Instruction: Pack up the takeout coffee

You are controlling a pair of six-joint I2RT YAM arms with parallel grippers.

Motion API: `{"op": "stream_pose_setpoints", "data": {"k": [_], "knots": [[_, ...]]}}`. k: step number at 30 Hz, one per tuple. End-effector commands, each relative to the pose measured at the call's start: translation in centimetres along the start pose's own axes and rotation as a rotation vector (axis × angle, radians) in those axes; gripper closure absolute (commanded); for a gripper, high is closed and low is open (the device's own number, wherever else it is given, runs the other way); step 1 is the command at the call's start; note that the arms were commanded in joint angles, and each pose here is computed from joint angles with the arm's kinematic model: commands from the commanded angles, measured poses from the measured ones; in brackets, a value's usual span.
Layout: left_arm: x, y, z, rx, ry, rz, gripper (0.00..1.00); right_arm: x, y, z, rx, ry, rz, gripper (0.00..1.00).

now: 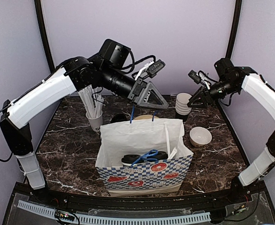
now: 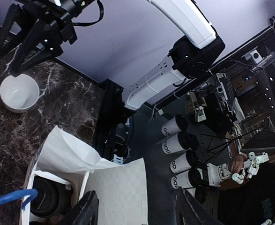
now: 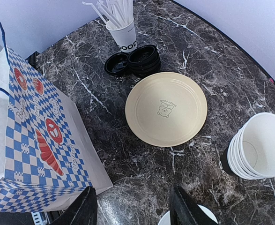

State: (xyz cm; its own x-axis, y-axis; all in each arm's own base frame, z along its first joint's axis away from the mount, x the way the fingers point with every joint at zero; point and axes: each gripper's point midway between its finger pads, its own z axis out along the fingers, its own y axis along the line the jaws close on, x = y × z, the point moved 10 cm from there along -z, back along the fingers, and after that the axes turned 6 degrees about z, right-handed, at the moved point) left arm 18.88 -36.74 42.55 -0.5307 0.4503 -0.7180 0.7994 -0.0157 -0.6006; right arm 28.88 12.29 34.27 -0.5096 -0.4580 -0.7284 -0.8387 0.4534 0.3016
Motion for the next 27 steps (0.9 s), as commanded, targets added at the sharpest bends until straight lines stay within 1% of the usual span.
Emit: {"op": "stream_pose_setpoints", "data": {"k": [1,3,5,6,7,8,9,10,11,12,13,14,15,16,17,18,19,20,21,23,24,26,27], "knots": [[-0.3,-2.4,-3.4,-0.159,-0.032,0.142,0.39,-0.3,0.3,-0.6,0.015,-0.022,-0.023,0.47],[-0.5,-2.8,-4.3,-0.216,-0.047,0.176,0.36,-0.3,0.6,-0.9,0.022,-0.024,-0.029,0.46],[-0.6,-3.0,-5.8,-0.313,-0.072,0.211,0.32,-0.4,0.8,-1.3,0.041,-0.026,-0.038,0.45],[-0.8,-3.2,-7.1,-0.39,-0.103,0.225,0.31,-0.6,1.0,-1.7,0.059,-0.03,-0.047,0.45],[-0.6,-3.7,-8.3,-0.43,-0.12,0.247,0.28,-0.8,1.1,-2.1,0.078,-0.035,-0.053,0.44],[-0.7,-3.1,-9.6,-0.519,-0.145,0.242,0.26,-1.0,1.2,-2.7,0.102,-0.046,-0.06,0.43],[-0.4,-3.4,-10.9,-0.566,-0.168,0.245,0.23,-1.3,1.2,-3.2,0.129,-0.061,-0.061,0.42],[-0.5,-2.6,-12.5,-0.67,-0.204,0.231,0.21,-1.5,1.2,-3.9,0.157,-0.084,-0.059,0.4],[0.2,-2.6,-13.8,-0.729,-0.224,0.225,0.18,-1.7,1.2,-4.6,0.187,-0.115,-0.055,0.38],[0.2,-1.9,-15.4,-0.839,-0.263,0.215,0.16,-1.9,0.9,-5.5,0.22,-0.149,-0.037,0.37],[1.1,-1.8,-16.4,-0.905,-0.268,0.221,0.11,-2.1,0.8,-6.3,0.249,-0.184,-0.031,0.31],[1.1,-1.3,-17.9,-1.039,-0.31,0.22,0.08,-2.3,0.7,-7.1,0.282,-0.224,-0.023,0.25],[2.1,-0.9,-19.2,-1.167,-0.315,0.215,0.03,-2.4,0.5,-7.8,0.319,-0.261,-0.008,0.17],[2.8,0.1,-19.3,-1.227,-0.312,0.208,0.02,-2.5,0.4,-8.7,0.364,-0.305,0.001,0.06],[3.2,-0.2,-20.8,-1.33,-0.347,0.203,0.01,-2.6,0.3,-9.5,0.412,-0.349,0.02,0.02],[3.8,0.7,-20.9,-1.372,-0.349,0.191,0.01,-2.6,0.2,-10.3,0.469,-0.392,0.04,0.02],[4.4,0.8,-22.2,-1.452,-0.373,0.168,0.01,-2.6,0.1,-11.0,0.526,-0.438,0.061,0.02],[5.0,1.8,-22.3,-1.49,-0.362,0.148,0.01,-2.7,0.0,-11.5,0.573,-0.478,0.081,0.01],[5.6,2.4,-23.5,-1.564,-0.374,0.11,0.01,-2.8,0.2,-12.0,0.617,-0.521,0.093,0.02],[6.8,4.2,-24.6,-1.644,-0.354,0.054,0.01,-2.9,0.0,-12.4,0.66,-0.556,0.143,0.01],[7.5,5.3,-24.5,-1.666,-0.338,0.039,0.01,-2.9,0.0,-12.7,0.68,-0.576,0.171,0.01],[8.4,6.2,-24.9,-1.691,-0.361,0.024,0.01,-2.8,-0.1,-13.0,0.721,-0.603,0.196,0.02],[8.6,5.7,-25.2,-1.684,-0.392,0.033,0.01,-2.7,0.0,-13.1,0.734,-0.609,0.195,0.01]]}}
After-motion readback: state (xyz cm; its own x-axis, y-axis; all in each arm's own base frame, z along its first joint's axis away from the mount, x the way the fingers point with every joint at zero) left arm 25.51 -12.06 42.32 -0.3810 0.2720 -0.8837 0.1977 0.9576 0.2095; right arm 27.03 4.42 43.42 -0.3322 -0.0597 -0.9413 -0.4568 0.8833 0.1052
